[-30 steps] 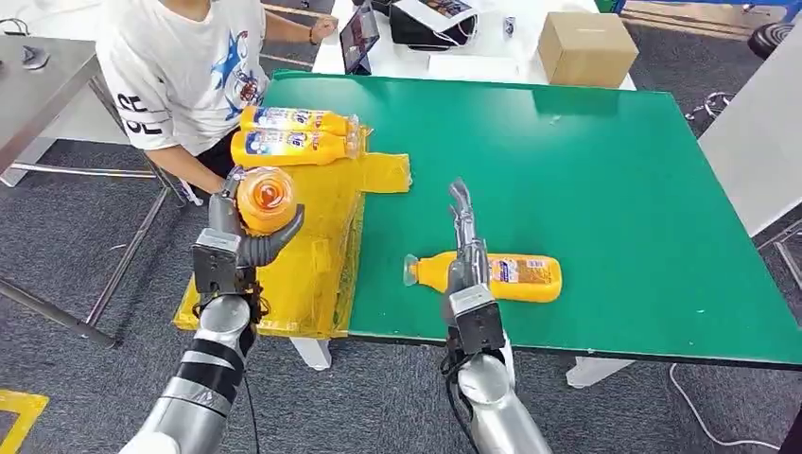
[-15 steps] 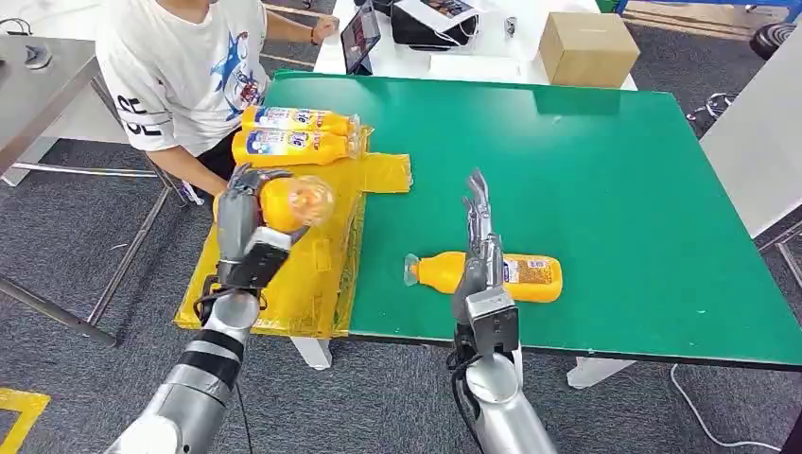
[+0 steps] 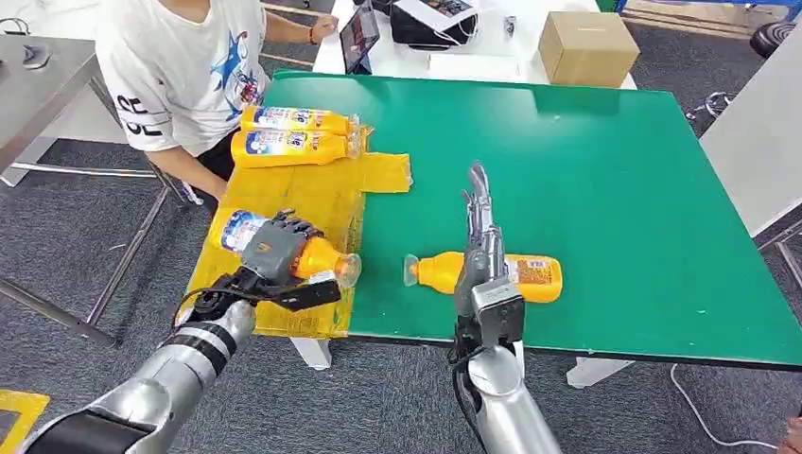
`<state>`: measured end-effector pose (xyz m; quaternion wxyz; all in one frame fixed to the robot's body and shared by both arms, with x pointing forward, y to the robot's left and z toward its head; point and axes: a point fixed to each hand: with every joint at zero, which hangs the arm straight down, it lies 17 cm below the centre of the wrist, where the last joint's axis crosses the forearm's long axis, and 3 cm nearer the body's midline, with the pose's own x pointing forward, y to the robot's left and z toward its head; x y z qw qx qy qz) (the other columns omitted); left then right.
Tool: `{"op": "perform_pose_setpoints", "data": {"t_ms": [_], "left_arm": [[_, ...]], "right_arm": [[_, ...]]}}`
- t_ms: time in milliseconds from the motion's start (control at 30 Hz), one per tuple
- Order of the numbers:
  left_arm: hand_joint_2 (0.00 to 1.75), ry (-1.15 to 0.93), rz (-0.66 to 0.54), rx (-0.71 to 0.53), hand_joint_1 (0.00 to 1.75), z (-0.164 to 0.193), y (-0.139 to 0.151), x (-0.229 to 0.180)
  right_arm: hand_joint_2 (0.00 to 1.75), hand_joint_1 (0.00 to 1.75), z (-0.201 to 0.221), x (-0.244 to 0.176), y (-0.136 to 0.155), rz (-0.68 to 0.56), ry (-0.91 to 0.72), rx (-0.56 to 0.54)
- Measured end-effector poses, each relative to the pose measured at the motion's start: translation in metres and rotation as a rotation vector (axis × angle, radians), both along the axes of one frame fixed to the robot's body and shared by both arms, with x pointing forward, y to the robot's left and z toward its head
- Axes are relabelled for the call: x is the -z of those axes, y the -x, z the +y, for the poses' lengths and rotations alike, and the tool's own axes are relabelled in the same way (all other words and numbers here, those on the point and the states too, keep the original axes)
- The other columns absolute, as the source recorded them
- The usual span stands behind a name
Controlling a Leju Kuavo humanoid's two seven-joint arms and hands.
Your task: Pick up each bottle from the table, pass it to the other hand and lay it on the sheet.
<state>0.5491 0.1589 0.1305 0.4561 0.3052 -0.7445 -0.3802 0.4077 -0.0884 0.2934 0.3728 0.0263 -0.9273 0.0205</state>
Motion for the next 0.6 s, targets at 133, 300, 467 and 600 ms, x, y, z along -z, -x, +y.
{"op": "perform_pose_setpoints", "data": {"t_ms": [133,300,467,600], "left_arm": [[1.75,-0.086,0.112,0.023,1.75,0.016,-0.002,0.034],[1.75,-0.098,0.123,0.019,1.75,0.02,-0.003,0.038],[1.75,-0.108,0.17,0.022,1.75,0.022,-0.003,0.047],[1.75,-0.127,0.195,0.015,1.75,0.024,-0.006,0.049]], "right_arm": [[0.0,0.0,0.002,0.001,-0.001,0.01,-0.005,-0.018],[0.0,0.0,0.002,0.001,-0.001,0.01,-0.005,-0.018],[0.0,0.0,0.003,0.001,-0.001,0.014,-0.003,-0.027],[0.0,0.0,0.005,0.001,-0.002,0.016,-0.001,-0.035]]}}
